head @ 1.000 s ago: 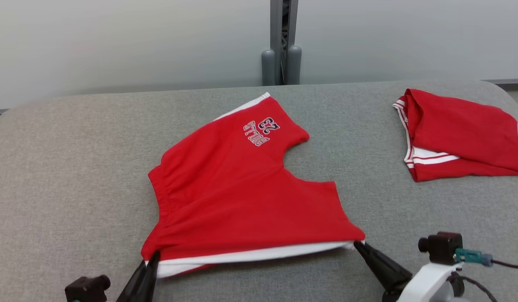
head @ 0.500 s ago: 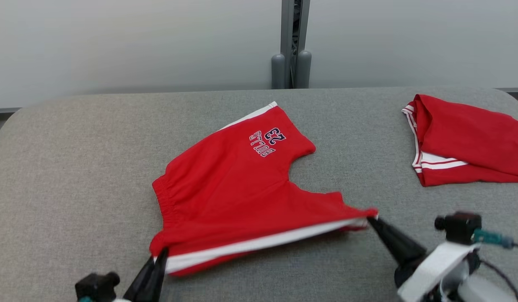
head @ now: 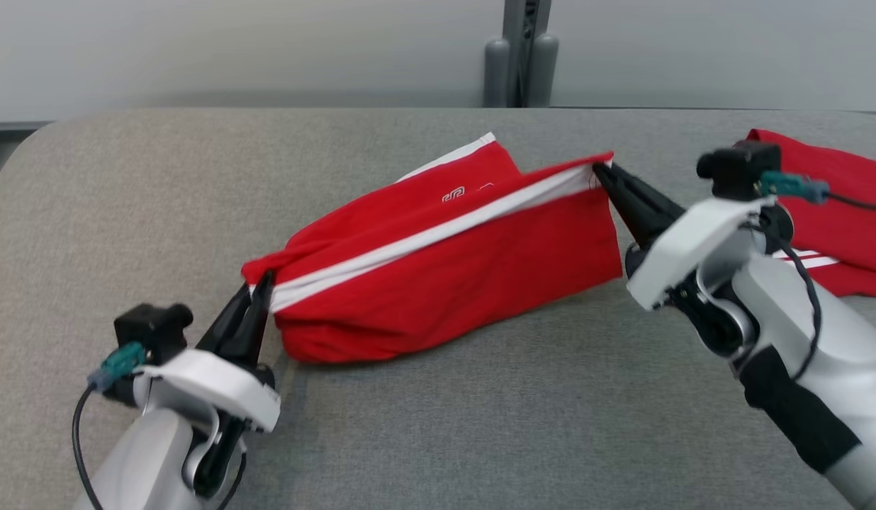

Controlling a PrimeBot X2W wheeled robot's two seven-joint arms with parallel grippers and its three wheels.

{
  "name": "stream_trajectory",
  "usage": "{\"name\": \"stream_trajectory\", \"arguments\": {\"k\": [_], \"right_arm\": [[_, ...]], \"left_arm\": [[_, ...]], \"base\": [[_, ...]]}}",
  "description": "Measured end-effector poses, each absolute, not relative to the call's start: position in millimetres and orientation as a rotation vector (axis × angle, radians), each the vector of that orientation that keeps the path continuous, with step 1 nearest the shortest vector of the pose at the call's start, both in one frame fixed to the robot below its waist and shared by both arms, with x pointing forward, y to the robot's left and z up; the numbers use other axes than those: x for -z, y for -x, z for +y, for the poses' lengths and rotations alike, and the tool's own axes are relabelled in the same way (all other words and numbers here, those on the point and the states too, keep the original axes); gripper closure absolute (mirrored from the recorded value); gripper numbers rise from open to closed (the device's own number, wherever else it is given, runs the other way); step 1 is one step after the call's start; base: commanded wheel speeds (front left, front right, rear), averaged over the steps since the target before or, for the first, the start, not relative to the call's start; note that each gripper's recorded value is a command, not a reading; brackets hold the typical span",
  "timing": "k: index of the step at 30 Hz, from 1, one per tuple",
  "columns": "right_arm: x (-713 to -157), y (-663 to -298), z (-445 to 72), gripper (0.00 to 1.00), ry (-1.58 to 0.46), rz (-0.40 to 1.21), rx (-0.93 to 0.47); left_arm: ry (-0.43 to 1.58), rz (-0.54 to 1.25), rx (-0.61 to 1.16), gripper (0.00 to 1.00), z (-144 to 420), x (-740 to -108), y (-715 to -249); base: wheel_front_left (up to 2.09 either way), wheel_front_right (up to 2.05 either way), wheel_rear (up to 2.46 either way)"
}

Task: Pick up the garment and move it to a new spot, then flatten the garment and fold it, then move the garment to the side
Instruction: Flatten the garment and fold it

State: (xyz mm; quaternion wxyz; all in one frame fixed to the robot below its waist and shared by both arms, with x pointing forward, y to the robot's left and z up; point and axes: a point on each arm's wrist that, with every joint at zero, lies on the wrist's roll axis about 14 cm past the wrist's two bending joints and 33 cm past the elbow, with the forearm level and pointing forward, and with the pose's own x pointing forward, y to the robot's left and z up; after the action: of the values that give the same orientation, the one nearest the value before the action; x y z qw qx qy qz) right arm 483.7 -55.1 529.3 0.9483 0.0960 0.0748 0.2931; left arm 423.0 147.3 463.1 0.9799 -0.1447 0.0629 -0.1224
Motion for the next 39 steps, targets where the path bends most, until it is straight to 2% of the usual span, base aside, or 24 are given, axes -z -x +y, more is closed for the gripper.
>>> {"name": "stream_trajectory", "arguments": {"k": [15,24,31,32,33,34,35,36,37,39], "right_arm": [[-518,-601,-20,1.0,-0.107,0.184,-0.547],[-444,-623,3,1.0,-0.093,0.307,-0.558],[-421,-628,6,1.0,-0.092,0.327,-0.556],[-421,-630,5,0.98,-0.096,0.328,-0.552],[-420,-631,5,0.7,-0.094,0.326,-0.55],[-420,-631,4,0.3,-0.092,0.325,-0.549],[-420,-632,3,0.0,-0.096,0.323,-0.545],[-420,-632,2,0.0,-0.101,0.325,-0.539],[-420,-632,2,0.0,-0.1,0.324,-0.538],[-420,-632,1,0.0,-0.098,0.325,-0.538]], "left_arm": [[0.267,0.223,0.251,1.0,143,-445,-496],[0.268,0.343,0.209,1.0,150,-399,-514],[0.274,0.35,0.197,1.0,153,-392,-524],[0.273,0.351,0.195,1.0,154,-392,-524],[0.271,0.352,0.195,1.0,154,-391,-525],[0.27,0.352,0.195,0.94,154,-390,-525],[0.261,0.351,0.197,0.55,154,-390,-525],[0.258,0.348,0.195,0.12,155,-391,-526],[0.26,0.343,0.191,0.0,157,-392,-527],[0.254,0.33,0.181,0.0,161,-395,-529]], "base": [[0.0,0.0,0.0],[0.0,0.0,0.0],[0.0,0.0,0.0],[0.0,0.0,0.0],[0.0,0.0,0.0],[0.0,0.0,0.0],[0.0,0.0,0.0],[0.0,0.0,0.0],[0.0,0.0,0.0],[0.0,0.0,0.0]]}}
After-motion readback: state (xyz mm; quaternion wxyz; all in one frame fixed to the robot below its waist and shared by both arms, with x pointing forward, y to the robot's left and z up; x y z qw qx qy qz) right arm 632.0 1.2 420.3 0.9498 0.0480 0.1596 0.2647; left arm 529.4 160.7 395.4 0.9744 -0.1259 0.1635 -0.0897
